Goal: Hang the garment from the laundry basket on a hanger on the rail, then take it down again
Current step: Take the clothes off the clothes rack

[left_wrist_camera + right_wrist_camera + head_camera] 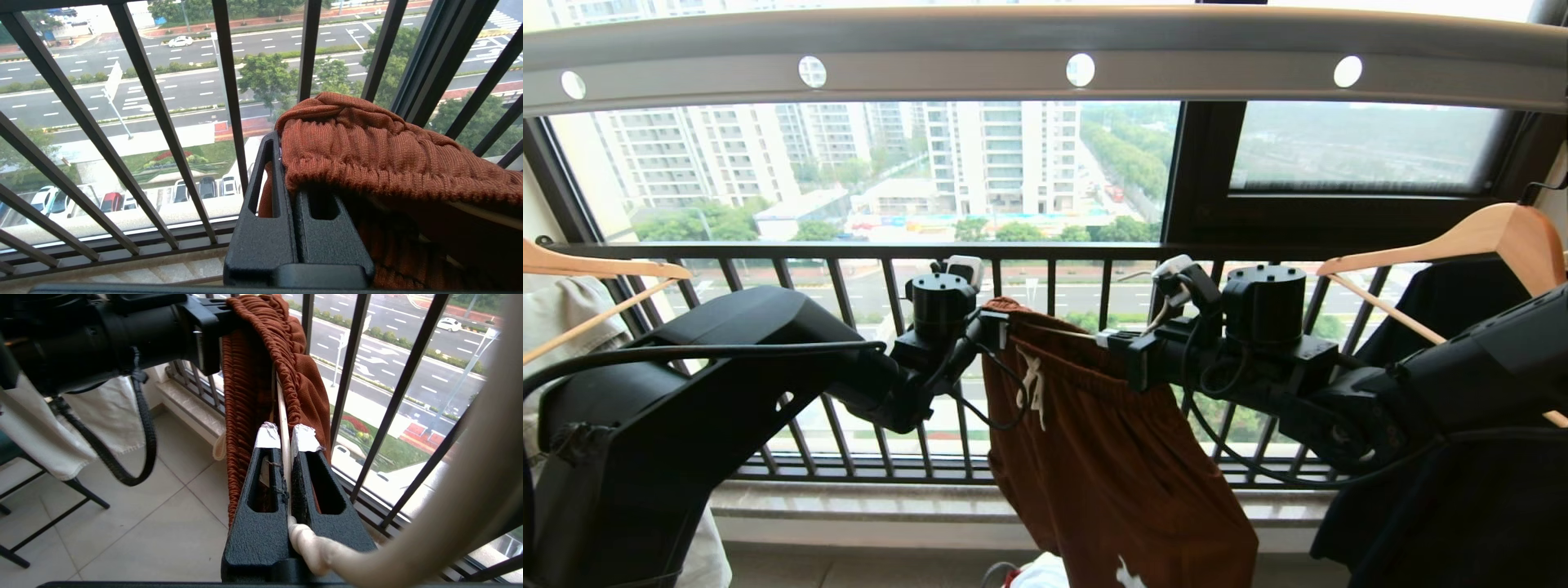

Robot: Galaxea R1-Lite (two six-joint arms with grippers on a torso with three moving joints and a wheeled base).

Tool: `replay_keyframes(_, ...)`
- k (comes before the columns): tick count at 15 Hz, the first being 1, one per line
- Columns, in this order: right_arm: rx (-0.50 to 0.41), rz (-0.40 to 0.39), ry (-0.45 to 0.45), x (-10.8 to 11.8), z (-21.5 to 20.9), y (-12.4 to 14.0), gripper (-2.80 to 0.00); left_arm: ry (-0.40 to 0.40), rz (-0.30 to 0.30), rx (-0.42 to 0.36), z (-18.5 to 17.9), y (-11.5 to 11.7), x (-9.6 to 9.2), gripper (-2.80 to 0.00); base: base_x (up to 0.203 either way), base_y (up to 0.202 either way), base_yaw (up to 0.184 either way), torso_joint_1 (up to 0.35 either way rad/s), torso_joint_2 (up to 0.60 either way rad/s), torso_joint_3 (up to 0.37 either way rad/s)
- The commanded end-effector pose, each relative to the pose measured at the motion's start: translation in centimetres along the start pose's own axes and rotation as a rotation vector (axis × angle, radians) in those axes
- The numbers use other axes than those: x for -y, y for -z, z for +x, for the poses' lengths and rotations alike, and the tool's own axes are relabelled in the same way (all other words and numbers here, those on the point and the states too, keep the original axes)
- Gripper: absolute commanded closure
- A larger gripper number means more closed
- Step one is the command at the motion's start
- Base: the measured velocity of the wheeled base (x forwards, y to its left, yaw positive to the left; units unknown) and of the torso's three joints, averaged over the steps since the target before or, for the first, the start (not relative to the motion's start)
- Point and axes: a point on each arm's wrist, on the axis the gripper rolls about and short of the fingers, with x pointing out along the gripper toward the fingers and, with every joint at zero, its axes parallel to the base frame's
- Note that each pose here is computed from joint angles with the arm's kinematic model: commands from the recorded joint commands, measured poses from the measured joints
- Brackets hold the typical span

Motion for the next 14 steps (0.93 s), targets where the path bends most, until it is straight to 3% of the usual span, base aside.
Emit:
replay_keyframes(1, -0.002, -0.003, -0.017, -0.6, -0.1, 0.0, 0.0, -0.016, 0.001, -0.022, 1.0, 1.6, -0.5, 0.0, 0.0, 0.0, 0.0, 0.0, 0.0, 0.0)
replay_keyframes(14, 0.021, -0.044, -0.046, -1.9, -1.2, -0.9, 0.0, -0.09, -0.028, -0.009, 3.6, 3.0, -2.1, 0.0, 0.0, 0.0, 0.0, 0.0, 0.0, 0.0)
